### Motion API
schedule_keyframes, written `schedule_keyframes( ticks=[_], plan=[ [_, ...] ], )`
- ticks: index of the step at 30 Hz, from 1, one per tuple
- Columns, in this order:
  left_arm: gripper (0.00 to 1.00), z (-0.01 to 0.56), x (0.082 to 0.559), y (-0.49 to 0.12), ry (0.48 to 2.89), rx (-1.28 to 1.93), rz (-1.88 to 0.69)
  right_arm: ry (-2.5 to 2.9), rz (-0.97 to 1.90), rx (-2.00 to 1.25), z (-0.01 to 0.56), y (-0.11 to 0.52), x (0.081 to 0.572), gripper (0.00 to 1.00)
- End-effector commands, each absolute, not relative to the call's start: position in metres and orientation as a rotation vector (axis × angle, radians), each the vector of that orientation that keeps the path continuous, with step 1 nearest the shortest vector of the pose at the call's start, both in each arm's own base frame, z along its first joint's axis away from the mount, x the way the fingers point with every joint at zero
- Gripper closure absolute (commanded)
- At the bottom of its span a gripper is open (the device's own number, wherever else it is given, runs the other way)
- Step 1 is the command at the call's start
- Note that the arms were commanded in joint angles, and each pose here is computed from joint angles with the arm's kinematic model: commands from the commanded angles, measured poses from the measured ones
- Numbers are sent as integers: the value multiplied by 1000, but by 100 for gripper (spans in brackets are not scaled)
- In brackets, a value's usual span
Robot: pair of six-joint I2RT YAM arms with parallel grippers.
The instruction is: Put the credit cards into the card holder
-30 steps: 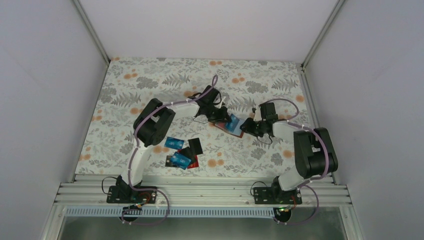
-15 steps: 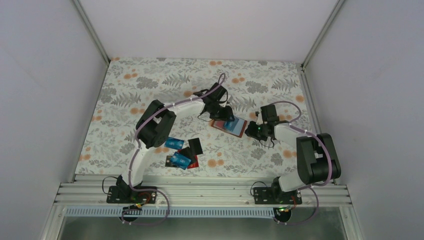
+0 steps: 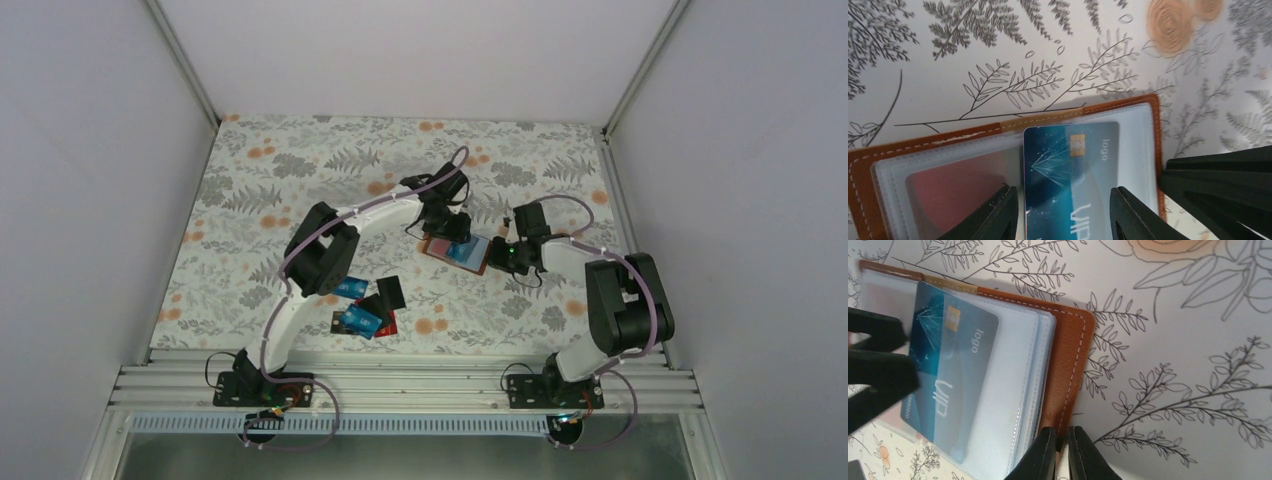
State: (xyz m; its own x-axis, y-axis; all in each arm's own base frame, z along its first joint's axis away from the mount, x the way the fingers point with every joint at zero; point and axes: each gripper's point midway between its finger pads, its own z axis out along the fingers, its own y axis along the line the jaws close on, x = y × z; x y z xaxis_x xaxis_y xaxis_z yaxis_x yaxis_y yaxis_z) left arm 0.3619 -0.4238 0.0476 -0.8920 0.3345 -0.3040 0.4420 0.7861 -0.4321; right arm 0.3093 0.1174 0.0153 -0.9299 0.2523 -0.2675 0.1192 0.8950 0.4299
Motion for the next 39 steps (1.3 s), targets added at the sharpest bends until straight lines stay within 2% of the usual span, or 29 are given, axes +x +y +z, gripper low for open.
schedule_keyframes(
  ticks=[1,9,36,39],
  plan=[
    [52,27,359,-418,2814,641,-618,2804,524,268,-2,115,301,90],
    [52,19,352,-422,2835,656,-624,2804,535,261,-3,118,301,90],
    [52,39,321,-461,2830,636,-1024,2802,566,252,-3,122,300,92],
    [52,48,326,-457,2804,620,-985,2800,551,249,-1,120,300,92]
  ],
)
